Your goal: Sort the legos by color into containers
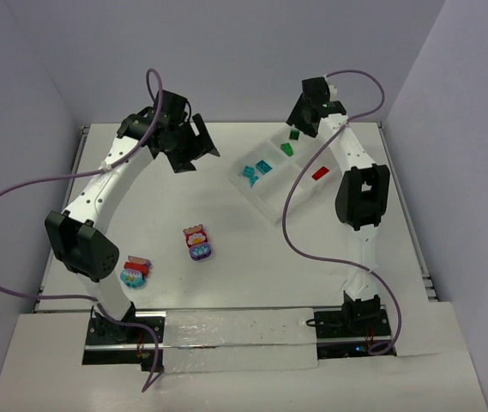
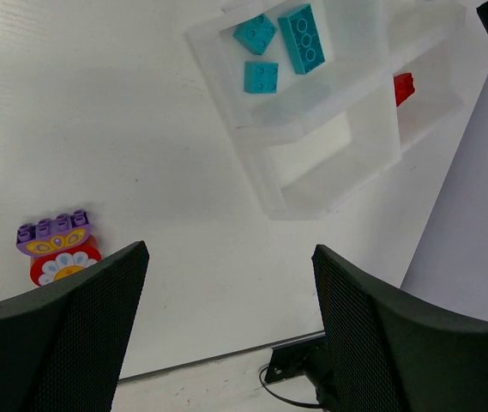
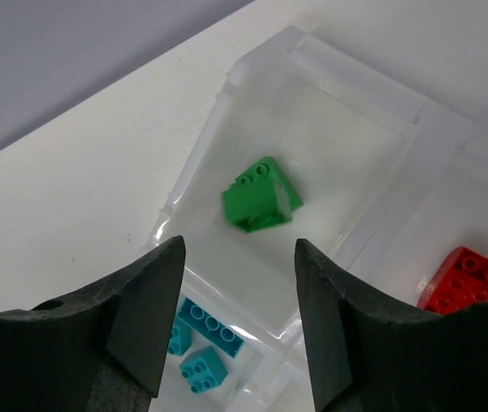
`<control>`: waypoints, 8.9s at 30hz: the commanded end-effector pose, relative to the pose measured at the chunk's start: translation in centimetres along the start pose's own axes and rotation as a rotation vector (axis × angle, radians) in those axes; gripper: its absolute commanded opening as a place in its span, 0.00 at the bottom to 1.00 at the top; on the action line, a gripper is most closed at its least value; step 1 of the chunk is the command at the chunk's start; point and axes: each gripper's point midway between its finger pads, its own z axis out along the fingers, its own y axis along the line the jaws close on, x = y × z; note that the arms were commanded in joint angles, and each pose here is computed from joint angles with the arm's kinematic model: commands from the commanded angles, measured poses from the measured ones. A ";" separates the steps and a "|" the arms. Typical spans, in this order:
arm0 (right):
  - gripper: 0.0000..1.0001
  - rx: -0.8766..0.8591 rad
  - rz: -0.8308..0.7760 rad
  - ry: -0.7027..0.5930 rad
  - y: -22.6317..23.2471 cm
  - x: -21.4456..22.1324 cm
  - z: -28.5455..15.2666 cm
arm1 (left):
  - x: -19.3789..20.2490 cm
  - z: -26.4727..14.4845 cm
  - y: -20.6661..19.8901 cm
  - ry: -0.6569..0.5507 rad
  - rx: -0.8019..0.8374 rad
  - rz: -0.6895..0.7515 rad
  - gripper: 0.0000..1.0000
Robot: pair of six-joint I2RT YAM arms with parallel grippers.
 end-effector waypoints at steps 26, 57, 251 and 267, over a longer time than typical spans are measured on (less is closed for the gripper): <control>0.63 -0.255 -0.155 0.130 3.5 12.0 -20.9 | 12.1 -1.3 14.4 0.284 -0.323 0.086 0.79; 0.78 -0.405 -0.363 0.179 3.9 14.4 -26.4 | 12.1 3.2 12.0 0.091 -0.296 0.075 0.81; 0.85 -0.878 -0.602 0.234 9.0 23.1 -29.8 | 9.7 1.8 4.6 0.242 0.721 0.027 0.00; 0.85 -1.210 -0.225 0.393 10.9 21.5 -32.5 | 7.9 -4.9 0.9 0.153 0.998 0.015 0.00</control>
